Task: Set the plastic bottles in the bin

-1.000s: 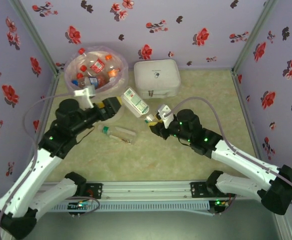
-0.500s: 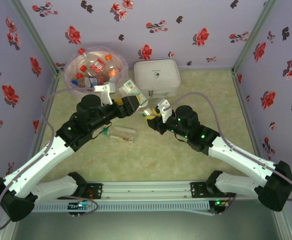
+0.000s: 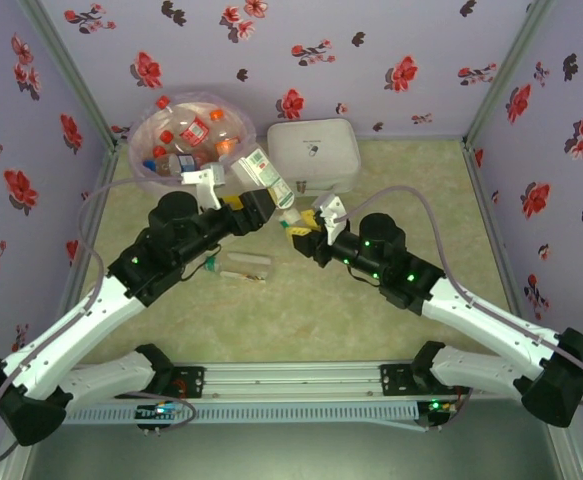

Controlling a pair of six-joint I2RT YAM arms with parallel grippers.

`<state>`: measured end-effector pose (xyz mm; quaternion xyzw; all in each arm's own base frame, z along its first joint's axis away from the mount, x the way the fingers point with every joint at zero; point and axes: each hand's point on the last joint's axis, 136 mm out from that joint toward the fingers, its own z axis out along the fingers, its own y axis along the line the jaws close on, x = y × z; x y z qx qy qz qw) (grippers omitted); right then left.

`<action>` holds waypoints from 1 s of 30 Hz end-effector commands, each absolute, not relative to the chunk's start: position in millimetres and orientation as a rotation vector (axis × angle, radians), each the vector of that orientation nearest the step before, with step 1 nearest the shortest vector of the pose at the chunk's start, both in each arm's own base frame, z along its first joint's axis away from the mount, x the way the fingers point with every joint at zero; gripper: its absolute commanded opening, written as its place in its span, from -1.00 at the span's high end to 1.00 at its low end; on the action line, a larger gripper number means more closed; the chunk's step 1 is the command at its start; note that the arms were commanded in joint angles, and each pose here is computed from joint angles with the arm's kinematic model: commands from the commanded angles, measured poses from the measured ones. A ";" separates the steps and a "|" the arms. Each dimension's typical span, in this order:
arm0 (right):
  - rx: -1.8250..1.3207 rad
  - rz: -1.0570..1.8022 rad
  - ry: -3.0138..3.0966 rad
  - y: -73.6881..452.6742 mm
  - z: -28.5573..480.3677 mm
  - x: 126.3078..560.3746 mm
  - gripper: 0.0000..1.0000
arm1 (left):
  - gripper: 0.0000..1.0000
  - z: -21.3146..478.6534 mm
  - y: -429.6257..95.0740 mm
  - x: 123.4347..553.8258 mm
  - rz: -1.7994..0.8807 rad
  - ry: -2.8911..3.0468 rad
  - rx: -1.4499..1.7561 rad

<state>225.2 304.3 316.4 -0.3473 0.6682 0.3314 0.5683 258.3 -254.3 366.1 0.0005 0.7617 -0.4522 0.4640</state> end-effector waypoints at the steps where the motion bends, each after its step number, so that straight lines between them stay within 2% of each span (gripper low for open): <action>1: -0.807 0.821 1.491 312.1 337.9 221.2 0.65 | -0.72 387.2 -260.5 261.2 -1.156 1.795 -0.007; 10: -0.833 0.823 1.513 324.1 326.8 227.4 0.62 | -0.11 392.9 -260.7 263.8 -1.162 1.769 -0.017; 13: -0.842 0.825 1.505 326.7 328.7 227.4 0.49 | -0.04 398.9 -255.9 264.5 -1.135 1.756 -0.020; 16: -0.848 0.797 1.485 323.8 332.6 228.0 -0.48 | 0.04 412.8 -244.6 267.8 -1.082 1.728 -0.024; 17: -0.843 0.774 1.482 320.9 333.9 229.5 -0.72 | 0.06 419.9 -238.4 270.2 -1.066 1.712 -0.028; 19: -0.828 0.732 1.490 314.4 333.9 232.0 -0.98 | 0.10 435.1 -222.9 275.9 -1.026 1.683 -0.046; 25: -0.821 0.670 1.557 299.6 312.8 231.7 -0.99 | 0.17 489.2 -151.8 297.7 -0.867 1.578 -0.149; 30: -0.804 0.627 1.607 284.7 295.4 229.0 -0.99 | 0.20 500.1 -95.7 331.1 -0.723 1.592 -0.271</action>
